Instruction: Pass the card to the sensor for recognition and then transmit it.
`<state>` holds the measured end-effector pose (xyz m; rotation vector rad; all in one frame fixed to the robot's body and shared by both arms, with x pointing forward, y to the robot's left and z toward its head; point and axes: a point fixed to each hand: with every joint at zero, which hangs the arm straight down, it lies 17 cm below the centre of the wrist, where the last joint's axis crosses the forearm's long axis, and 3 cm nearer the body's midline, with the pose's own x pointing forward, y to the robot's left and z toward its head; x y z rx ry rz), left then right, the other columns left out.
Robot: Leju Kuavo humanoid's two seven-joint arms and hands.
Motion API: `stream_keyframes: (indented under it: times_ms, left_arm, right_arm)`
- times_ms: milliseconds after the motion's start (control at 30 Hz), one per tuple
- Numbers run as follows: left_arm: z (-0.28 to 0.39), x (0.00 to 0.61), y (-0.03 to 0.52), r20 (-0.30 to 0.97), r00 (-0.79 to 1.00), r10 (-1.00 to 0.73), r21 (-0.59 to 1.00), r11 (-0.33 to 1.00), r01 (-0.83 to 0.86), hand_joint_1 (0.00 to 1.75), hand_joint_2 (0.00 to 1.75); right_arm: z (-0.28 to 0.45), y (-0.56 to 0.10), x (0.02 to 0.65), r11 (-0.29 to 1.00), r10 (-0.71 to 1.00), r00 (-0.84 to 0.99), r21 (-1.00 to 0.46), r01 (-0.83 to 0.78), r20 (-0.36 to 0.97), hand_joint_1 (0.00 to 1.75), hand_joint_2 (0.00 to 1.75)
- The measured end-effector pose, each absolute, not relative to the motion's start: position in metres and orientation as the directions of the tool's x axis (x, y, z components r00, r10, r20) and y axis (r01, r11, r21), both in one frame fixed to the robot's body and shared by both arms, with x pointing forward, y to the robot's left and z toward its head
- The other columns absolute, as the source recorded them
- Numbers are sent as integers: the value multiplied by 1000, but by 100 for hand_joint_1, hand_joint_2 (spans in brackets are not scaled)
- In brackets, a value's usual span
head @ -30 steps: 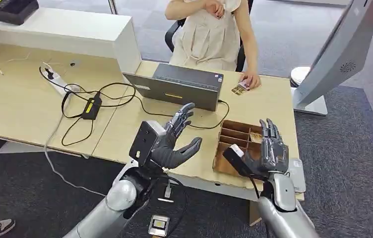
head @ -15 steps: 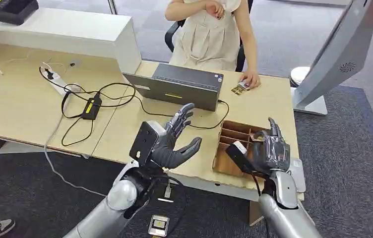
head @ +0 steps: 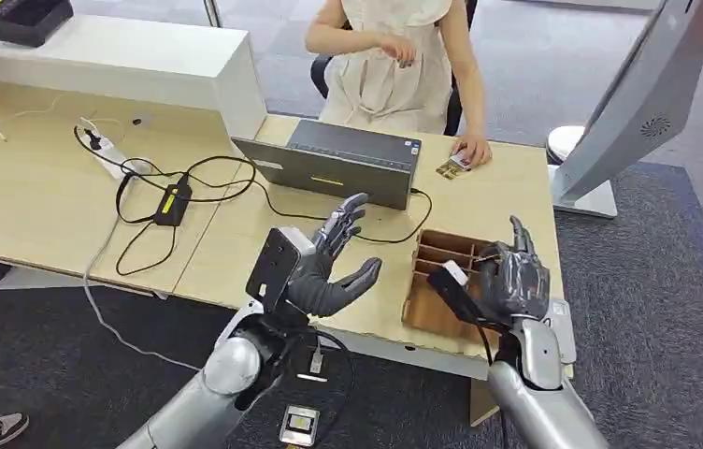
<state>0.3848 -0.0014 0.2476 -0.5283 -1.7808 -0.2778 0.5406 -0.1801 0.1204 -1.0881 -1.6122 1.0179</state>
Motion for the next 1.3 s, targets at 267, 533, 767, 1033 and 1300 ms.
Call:
stream_keyframes:
  times_ms: [267,533,767,1033,1300]
  left_arm:
    - [249,385,-8,952,-217,216,-82,862,499,0,175]
    - [249,387,-17,950,-214,226,-87,853,515,0,175]
    - [246,389,-21,953,-208,222,-86,852,517,0,175]
    - [248,385,-29,952,-194,238,-96,832,547,0,175]
    - [254,378,-43,949,-185,255,-99,798,595,0,175]
  right_arm:
    - [196,-169,551,312,936,-281,-874,373,214,175,175]
    - [276,-174,561,335,929,-316,-796,504,192,175,175]
    - [291,-179,561,343,928,-318,-776,528,194,175,175]
    - [299,-177,580,353,918,-339,-813,464,205,175,175]
    - [338,-172,626,339,919,-326,-864,373,220,175,175]
